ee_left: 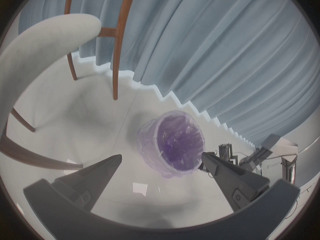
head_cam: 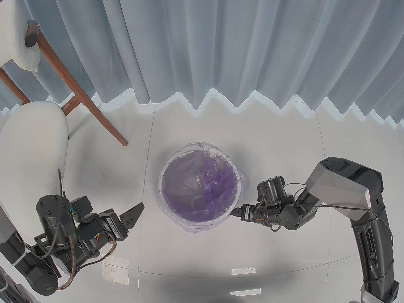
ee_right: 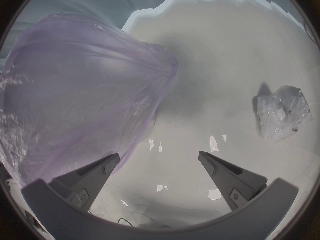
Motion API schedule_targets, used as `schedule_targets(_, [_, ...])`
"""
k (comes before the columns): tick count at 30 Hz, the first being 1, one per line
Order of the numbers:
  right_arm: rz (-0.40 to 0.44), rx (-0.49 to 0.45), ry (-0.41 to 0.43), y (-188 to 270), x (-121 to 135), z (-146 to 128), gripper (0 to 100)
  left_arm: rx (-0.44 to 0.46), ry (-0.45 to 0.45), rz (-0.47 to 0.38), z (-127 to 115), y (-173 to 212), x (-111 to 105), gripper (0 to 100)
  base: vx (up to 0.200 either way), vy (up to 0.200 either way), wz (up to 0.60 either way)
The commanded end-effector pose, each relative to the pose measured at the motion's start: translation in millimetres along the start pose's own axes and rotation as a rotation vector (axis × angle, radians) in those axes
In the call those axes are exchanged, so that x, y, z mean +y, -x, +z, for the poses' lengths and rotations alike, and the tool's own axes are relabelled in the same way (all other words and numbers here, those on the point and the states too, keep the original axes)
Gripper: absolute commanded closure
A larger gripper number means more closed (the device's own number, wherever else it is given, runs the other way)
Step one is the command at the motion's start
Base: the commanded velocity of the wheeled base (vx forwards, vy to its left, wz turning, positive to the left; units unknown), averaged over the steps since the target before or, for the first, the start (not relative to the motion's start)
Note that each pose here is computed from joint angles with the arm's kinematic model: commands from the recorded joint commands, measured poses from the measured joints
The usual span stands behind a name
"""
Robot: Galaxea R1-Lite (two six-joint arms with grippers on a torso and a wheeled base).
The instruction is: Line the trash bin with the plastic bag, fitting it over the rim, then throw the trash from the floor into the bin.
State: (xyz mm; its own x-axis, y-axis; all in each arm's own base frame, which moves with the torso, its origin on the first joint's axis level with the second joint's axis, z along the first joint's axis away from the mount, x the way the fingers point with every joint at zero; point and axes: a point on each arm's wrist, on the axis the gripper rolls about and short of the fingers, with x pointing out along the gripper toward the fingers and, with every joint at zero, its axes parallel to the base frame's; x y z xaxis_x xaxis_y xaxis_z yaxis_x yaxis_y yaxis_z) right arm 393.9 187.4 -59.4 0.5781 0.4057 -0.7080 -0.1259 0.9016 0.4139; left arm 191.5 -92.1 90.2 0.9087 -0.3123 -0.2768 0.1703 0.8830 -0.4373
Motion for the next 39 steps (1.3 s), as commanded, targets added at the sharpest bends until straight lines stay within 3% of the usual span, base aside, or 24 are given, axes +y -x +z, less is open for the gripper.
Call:
schedule_targets(1, [-0.011,-0.017,-0.019,4,2,7,0,0.173,-0.024,-0.006,-28,-9,9,0,0.0,0.0,0.0])
schedule_targets(4, [0.009,-0.11,-0.067,26,1,24,0,0.265,-0.071,-0.025,-42,-17,14,0,0.0,0.0,0.0])
schedule_targets(7, [0.092,-0.212,-0.117,56,11,37,0,0.316,-0.12,-0.015,-55,-31,19,0,0.0,0.0,0.0])
schedule_targets(10, [0.167,-0.263,-0.148,88,19,40,0,0.326,-0.124,-0.024,-65,-44,20,0,0.0,0.0,0.0])
schedule_targets(18, [0.217,-0.35,-0.136,130,24,37,0,0.31,-0.151,-0.029,-87,-76,27,0,0.0,0.0,0.0])
schedule_targets(20, [0.23,-0.394,-0.136,141,23,42,0,0.31,-0.253,-0.035,-92,-80,25,0,0.0,0.0,0.0])
schedule_targets(24, [0.211,-0.395,-0.142,148,21,37,0,0.31,-0.348,-0.054,-101,-89,21,0,0.0,0.0,0.0])
schedule_targets(29, [0.217,-0.404,-0.142,149,19,32,0,0.236,-0.349,-0.079,-97,-109,11,0,0.0,0.0,0.0])
schedule_targets(35, [0.204,-0.417,-0.145,151,15,24,0,0.252,-0.369,-0.103,-112,-120,6,0,0.0,0.0,0.0])
schedule_targets(36, [0.208,-0.427,-0.144,152,15,24,0,0.248,-0.371,-0.112,-113,-122,4,100,0.0,0.0,0.0])
schedule_targets(39, [0.21,-0.43,-0.143,152,14,22,0,0.228,-0.372,-0.124,-114,-128,-1,100,0.0,0.0,0.0])
